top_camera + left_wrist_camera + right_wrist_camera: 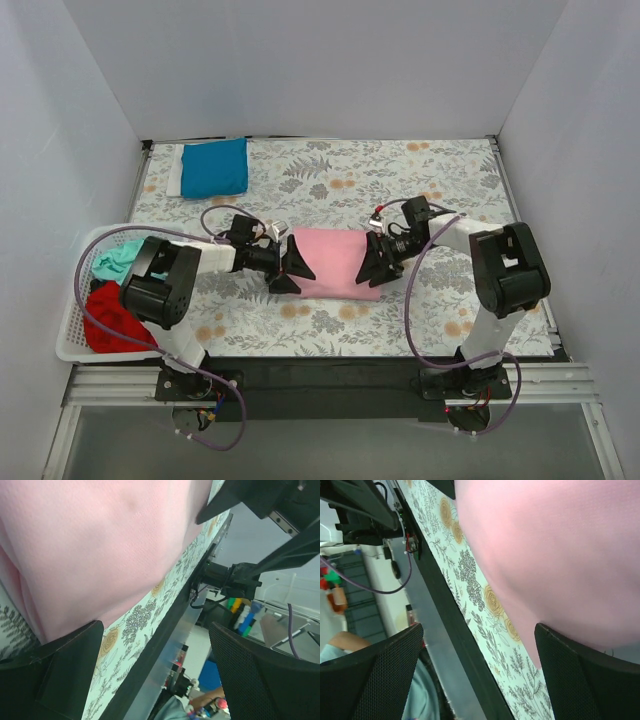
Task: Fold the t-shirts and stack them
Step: Fold the tshirt
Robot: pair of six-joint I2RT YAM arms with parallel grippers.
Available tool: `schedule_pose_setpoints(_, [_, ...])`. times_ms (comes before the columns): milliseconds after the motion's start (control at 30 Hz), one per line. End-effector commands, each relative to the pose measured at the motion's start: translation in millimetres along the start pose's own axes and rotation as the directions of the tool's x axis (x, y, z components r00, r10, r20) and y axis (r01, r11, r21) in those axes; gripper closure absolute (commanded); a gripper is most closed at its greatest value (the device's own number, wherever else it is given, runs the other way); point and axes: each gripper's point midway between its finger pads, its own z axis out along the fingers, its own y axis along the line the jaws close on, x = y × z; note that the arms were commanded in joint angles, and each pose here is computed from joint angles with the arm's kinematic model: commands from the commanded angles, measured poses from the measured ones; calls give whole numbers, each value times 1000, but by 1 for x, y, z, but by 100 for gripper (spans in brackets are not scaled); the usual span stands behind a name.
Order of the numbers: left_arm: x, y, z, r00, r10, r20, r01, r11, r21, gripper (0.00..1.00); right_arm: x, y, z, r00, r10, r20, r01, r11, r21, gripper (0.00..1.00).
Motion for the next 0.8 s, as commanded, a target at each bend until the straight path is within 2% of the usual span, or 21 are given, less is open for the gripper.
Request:
schedule_pose_setpoints(0, [-7,-14,-16,991,115,73,-112,993,-40,14,-8,19,-22,987,-160,32,158,986,55,2])
schedule_pose_setpoints(67, [-8,-43,-25,976,197,95,-199,980,10,13,-13,42,-29,973,-219,72,219,976,15,2])
schedule_pose_setpoints(133, [-8,-67,-28,964,243,108,-249,967,48,13,-11,61,-29,974,-211,85,215,976,-43,1])
schedule_pose_setpoints(167, [-7,-74,-27,963,248,104,-256,965,64,14,-13,64,-26,969,-228,94,234,970,-59,2])
schedule_pose_setpoints(233, [-4,-85,-21,960,262,101,-270,959,86,15,-4,71,-15,983,-174,62,180,978,-104,5])
schedule_pose_setpoints(300, [-4,-85,-15,971,219,95,-228,969,97,16,0,72,-2,986,-164,37,167,978,-123,7])
schedule_pose_setpoints(467, [-7,-47,3,990,121,72,-124,992,39,18,13,39,23,996,-87,-32,83,990,-112,7])
schedule_pose_setpoints(667, [-11,19,10,997,-39,70,44,997,-63,22,14,-22,19,999,-13,-31,13,1000,26,9])
schedule_pose_setpoints(767, [-13,20,0,996,-48,81,51,998,-38,23,25,-37,11,998,-10,-58,14,998,67,10])
